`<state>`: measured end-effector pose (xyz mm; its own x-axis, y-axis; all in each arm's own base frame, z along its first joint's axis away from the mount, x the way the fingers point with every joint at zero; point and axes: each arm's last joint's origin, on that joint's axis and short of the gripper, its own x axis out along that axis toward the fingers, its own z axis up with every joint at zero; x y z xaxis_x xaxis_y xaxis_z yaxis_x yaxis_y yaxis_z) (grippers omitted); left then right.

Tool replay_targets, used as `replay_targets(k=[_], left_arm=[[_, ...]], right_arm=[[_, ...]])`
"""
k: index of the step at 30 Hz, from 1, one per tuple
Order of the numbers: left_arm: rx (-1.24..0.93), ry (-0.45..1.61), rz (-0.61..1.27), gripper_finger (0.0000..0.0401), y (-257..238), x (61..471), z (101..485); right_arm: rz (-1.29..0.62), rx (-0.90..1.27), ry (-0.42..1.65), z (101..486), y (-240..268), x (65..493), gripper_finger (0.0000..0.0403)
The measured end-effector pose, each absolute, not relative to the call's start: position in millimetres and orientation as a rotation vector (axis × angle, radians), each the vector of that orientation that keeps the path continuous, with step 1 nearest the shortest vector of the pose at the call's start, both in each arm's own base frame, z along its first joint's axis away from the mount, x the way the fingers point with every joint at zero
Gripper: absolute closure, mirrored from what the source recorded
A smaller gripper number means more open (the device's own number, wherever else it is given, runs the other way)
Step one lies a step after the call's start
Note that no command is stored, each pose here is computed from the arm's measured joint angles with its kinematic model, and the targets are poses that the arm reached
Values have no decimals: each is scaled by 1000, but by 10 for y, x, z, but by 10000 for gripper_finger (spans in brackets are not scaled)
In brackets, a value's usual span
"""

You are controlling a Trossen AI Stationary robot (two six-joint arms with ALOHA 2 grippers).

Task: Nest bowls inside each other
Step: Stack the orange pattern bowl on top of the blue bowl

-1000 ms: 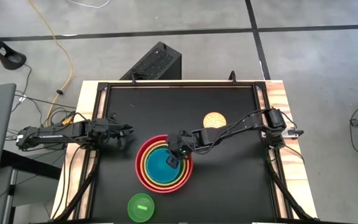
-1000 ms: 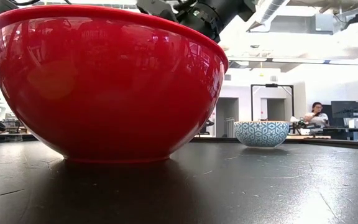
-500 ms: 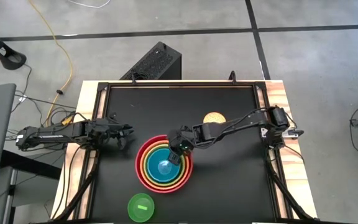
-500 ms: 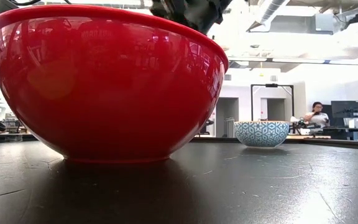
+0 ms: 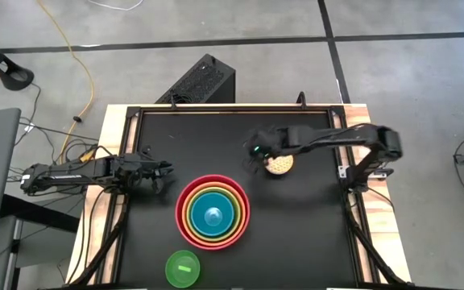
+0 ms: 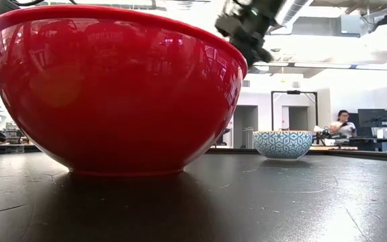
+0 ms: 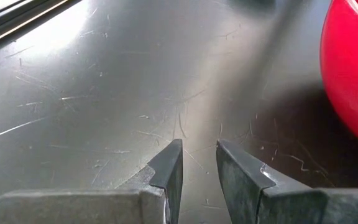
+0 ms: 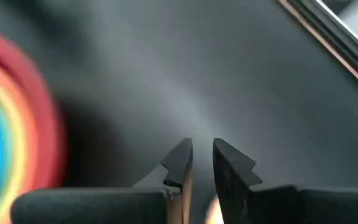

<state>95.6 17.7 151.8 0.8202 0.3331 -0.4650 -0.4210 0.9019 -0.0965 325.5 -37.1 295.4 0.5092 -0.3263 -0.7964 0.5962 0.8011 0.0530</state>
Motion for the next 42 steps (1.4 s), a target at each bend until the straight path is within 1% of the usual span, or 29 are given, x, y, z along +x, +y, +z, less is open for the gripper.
replay_targets(k=[4, 7, 10, 13, 17, 24, 26, 28, 33, 36, 39, 42], left_arm=[[-199, 457, 404, 314, 177, 956, 1518], [-199, 457, 404, 314, 177, 956, 1518], [-199, 457, 404, 314, 177, 956, 1518], [-199, 457, 404, 314, 177, 956, 1518], [-199, 457, 404, 314, 177, 956, 1518], [-199, 457, 404, 314, 177, 956, 1519], [-199, 457, 405, 314, 177, 955, 1518], [-199, 457, 404, 314, 176, 956, 1518], [-199, 457, 404, 314, 177, 955, 1518], [-199, 457, 404, 314, 176, 956, 1518], [-199, 457, 404, 314, 177, 955, 1518], [-199, 457, 404, 314, 177, 955, 1518]], right_arm=[[-730, 493, 858, 2671, -655, 2849, 322], [-806, 586, 887, 2472, -764, 2586, 319], [-860, 632, 910, 2354, -832, 2398, 314], [-891, 647, 908, 2338, -889, 2288, 302], [-910, 650, 933, 2301, -948, 2223, 264], [-913, 651, 1017, 2139, -1004, 2286, 165], [-895, 662, 1054, 2070, -1009, 2320, 148], [-871, 663, 1098, 1994, -1014, 2350, 139], [-854, 648, 1192, 1822, -1033, 2403, 138], [-845, 629, 1227, 1748, -1045, 2427, 147], [-845, 625, 1241, 1718, -1065, 2429, 178], [-838, 615, 1239, 1732, -1089, 2418, 231]])
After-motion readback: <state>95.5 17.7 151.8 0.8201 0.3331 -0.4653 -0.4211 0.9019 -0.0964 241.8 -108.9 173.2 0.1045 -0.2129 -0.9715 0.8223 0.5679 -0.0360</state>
